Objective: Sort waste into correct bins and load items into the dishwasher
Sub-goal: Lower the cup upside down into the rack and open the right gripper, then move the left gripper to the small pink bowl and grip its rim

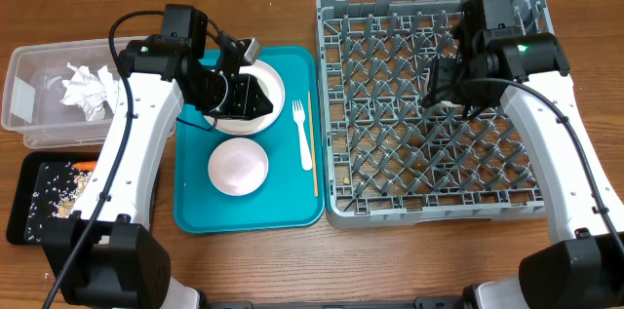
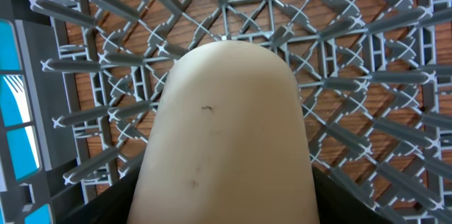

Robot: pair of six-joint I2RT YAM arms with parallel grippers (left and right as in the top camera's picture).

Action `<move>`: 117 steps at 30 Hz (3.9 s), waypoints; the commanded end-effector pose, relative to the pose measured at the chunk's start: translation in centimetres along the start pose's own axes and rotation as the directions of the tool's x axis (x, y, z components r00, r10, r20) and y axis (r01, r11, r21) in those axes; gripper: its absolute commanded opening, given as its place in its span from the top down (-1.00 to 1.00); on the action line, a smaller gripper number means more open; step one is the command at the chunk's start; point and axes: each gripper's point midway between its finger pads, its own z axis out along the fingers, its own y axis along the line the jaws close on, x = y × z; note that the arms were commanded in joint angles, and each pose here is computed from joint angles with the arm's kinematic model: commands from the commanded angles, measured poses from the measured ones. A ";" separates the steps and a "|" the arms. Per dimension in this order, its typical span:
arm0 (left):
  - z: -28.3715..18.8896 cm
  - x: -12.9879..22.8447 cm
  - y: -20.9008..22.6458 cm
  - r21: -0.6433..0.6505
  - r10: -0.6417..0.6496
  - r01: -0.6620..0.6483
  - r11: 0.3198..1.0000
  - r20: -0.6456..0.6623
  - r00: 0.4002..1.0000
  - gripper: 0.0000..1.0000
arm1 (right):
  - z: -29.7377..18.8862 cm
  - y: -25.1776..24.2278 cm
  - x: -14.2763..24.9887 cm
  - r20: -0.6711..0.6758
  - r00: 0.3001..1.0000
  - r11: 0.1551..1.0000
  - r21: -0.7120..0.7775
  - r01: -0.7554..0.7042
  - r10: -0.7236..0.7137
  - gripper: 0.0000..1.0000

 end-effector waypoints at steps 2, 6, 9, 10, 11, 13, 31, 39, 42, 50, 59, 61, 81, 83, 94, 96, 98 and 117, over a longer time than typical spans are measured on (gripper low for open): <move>0.3 0.2 0.1 -0.008 -0.008 0.008 1.000 -0.014 1.000 0.70 | -0.1 -0.3 -0.5 -0.003 1.000 1.000 0.019 0.004 -0.004 0.35; 0.3 0.2 0.1 -0.008 -0.009 0.009 1.000 -0.016 1.000 0.71 | 1.7 -0.2 0.1 -0.066 0.998 1.000 0.020 0.015 -0.014 0.35; 0.3 0.2 0.1 -0.008 -0.010 0.009 1.000 -0.016 1.000 0.72 | 3.3 0.1 0.5 -0.116 0.993 0.999 0.006 0.032 -0.031 0.36; 0.3 0.2 0.1 -0.008 -0.010 0.009 1.000 -0.016 1.000 0.72 | 3.6 0.1 0.6 -0.126 0.992 0.999 0.009 0.032 -0.031 0.35; 0.3 0.3 0.1 -0.008 -0.010 0.010 1.000 -0.017 1.000 0.72 | 4.0 0.1 0.7 -0.136 0.990 0.999 0.011 0.033 -0.031 0.35; 0.3 0.3 0.1 -0.008 -0.010 0.009 1.000 -0.017 1.000 0.72 | 4.5 0.1 0.7 -0.146 0.988 0.999 0.010 0.045 -0.043 0.35; 0.3 0.3 0.1 -0.011 -0.010 0.010 1.000 -0.017 1.000 0.71 | 7.5 -0.4 1.9 -0.212 0.975 0.997 0.021 0.076 -0.070 0.33; 0.3 0.3 0.1 -0.011 -0.010 0.010 1.000 -0.017 1.000 0.70 | 7.9 -0.7 2.1 -0.215 0.974 0.996 0.036 0.079 -0.069 -0.27; 0.3 0.3 0.1 -0.011 -0.010 0.010 1.000 -0.017 1.000 0.65 | 7.8 -0.7 2.1 -0.216 0.974 0.996 0.036 0.079 -0.069 -0.62; 0.2 0.2 0.1 -0.011 -0.007 0.007 1.000 -0.013 1.000 0.59 | 7.6 -0.6 2.0 -0.216 0.974 0.996 0.036 0.078 -0.069 -1.00; -5.0 -1.6 0.6 -0.197 -0.023 0.051 0.979 0.142 0.990 0.62 | 0.8 1.9 -0.7 -0.173 0.982 0.995 -0.087 0.056 -0.071 -1.00; -6.5 -1.2 1.7 -0.291 -0.056 0.108 0.951 0.181 0.982 0.62 | -0.9 2.3 -0.7 -0.176 0.982 0.992 -0.111 0.052 -0.071 -1.00; -1.3 9.9 12.0 -0.623 -0.375 0.297 0.724 0.006 0.927 -0.01 | -2.7 4.5 1.5 -0.273 0.959 0.969 -0.246 0.005 -0.074 -1.00; -0.5 10.2 12.5 -0.622 -0.375 0.298 0.724 0.008 0.927 -0.01 | -2.7 4.5 1.5 -0.273 0.959 0.969 -0.246 0.005 -0.074 -1.00; 3.3 10.7 15.3 -0.604 -0.329 0.304 0.737 0.072 0.942 0.11 | -2.7 4.5 1.5 -0.273 0.959 0.969 -0.246 0.006 -0.075 -1.00; 3.9 10.8 15.8 -0.600 -0.323 0.306 0.739 0.084 0.943 0.12 | -2.7 4.5 1.5 -0.272 0.959 0.970 -0.245 0.009 -0.078 -1.00; 4.5 11.2 16.2 -0.596 -0.335 0.327 0.733 0.103 0.937 0.12 | -2.6 4.4 1.5 -0.271 0.959 0.971 -0.240 0.010 -0.077 -1.00; 3.1 9.4 15.3 -0.590 -0.329 0.338 0.734 0.127 0.936 0.92 | -2.6 4.4 1.5 -0.271 0.959 0.971 -0.240 0.010 -0.077 -1.00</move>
